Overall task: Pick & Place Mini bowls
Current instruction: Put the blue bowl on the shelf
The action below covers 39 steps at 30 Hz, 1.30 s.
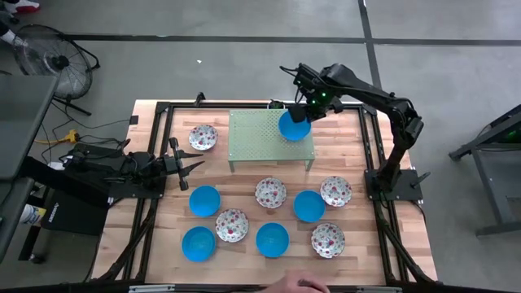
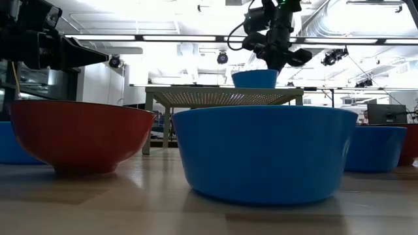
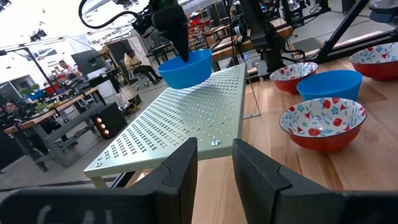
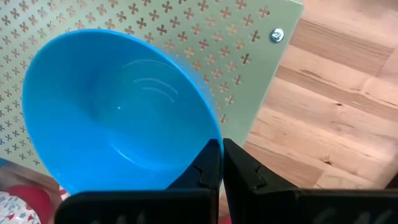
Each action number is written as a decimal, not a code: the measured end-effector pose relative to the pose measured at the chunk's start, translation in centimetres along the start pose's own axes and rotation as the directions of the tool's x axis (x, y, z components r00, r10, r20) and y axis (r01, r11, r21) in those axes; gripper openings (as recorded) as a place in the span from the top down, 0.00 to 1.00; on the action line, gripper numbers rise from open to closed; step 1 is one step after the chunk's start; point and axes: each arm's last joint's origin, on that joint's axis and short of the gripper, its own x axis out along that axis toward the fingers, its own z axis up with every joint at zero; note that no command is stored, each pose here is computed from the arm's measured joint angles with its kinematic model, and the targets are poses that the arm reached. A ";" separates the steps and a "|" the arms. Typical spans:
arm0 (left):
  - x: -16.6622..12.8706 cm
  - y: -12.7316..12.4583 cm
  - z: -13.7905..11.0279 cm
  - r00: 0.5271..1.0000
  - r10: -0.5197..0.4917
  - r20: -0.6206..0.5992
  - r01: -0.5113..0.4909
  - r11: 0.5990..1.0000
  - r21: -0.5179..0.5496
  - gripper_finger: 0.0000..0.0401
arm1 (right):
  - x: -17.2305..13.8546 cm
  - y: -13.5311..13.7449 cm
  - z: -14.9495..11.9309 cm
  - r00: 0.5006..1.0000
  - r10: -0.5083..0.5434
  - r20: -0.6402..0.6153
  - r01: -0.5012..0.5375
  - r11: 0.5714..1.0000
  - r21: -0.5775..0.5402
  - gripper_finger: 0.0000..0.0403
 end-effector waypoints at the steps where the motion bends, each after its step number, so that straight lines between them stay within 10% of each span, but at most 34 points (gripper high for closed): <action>1: 0.0 0.0 0.0 1.000 0.000 0.000 0.000 1.000 0.000 0.76 | 0.0 0.1 -0.1 1.000 -0.001 0.000 0.001 1.000 0.004 1.00; 39: 0.0 0.0 0.0 1.000 0.000 0.000 0.000 1.000 0.000 0.76 | 1.5 -0.1 -0.1 0.999 0.008 -0.036 -0.009 0.999 -0.040 1.00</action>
